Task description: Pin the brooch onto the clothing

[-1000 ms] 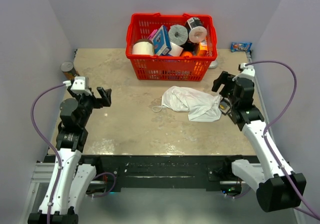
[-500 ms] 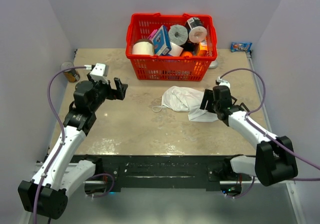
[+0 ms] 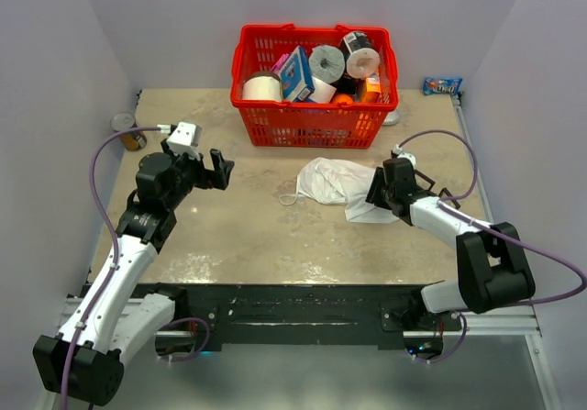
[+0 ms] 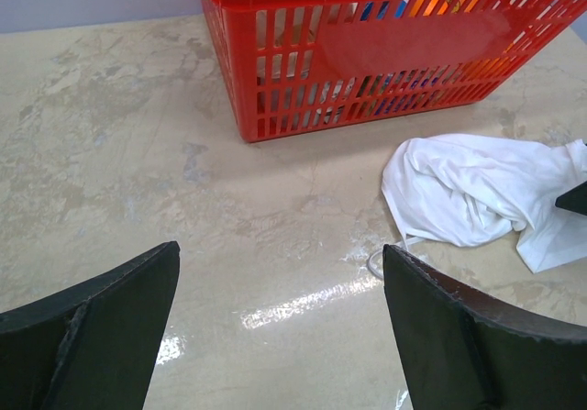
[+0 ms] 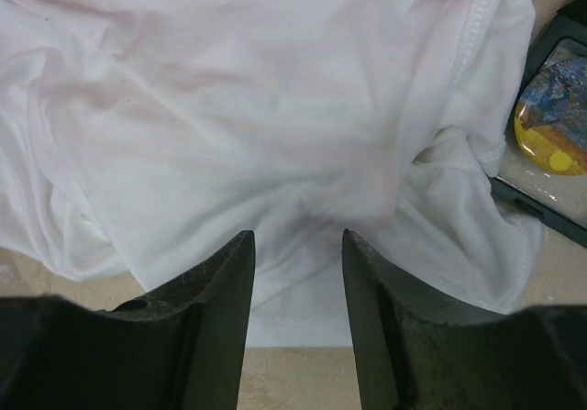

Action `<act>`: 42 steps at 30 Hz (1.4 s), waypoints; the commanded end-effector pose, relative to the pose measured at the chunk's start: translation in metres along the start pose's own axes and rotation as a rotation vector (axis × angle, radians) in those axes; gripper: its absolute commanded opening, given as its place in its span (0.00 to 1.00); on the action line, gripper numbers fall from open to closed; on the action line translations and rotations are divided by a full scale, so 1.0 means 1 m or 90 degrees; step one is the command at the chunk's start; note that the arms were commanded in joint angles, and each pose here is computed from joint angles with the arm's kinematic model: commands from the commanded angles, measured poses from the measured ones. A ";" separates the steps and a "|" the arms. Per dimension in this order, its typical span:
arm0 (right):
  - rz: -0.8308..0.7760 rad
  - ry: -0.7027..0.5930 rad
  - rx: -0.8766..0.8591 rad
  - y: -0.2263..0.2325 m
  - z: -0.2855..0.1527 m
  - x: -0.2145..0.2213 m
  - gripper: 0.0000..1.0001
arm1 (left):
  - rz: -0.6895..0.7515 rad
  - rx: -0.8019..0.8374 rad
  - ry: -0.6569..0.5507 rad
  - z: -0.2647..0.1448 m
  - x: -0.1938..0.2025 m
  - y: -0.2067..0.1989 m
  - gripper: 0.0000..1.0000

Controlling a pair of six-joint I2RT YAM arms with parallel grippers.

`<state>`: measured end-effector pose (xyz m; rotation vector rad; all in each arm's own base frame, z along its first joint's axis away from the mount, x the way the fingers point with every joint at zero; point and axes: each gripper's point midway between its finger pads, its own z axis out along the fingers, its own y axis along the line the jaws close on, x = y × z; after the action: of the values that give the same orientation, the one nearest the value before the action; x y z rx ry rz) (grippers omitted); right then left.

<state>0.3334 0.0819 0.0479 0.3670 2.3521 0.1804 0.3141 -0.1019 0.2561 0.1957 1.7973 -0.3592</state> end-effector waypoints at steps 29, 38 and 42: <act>0.051 -0.036 0.022 -0.004 0.018 -0.001 0.39 | 0.017 0.049 -0.023 -0.002 -0.007 -0.013 0.94; 0.048 -0.046 0.011 -0.001 0.011 -0.007 0.15 | 0.015 0.048 -0.022 -0.002 -0.007 -0.013 0.94; 0.035 -0.059 0.029 -0.005 0.004 -0.008 0.12 | 0.015 0.050 -0.021 -0.001 -0.006 -0.014 0.94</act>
<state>0.3361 0.0757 0.0293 0.4643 2.3290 0.1499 0.3098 -0.1113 0.2566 0.2450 1.7927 -0.4085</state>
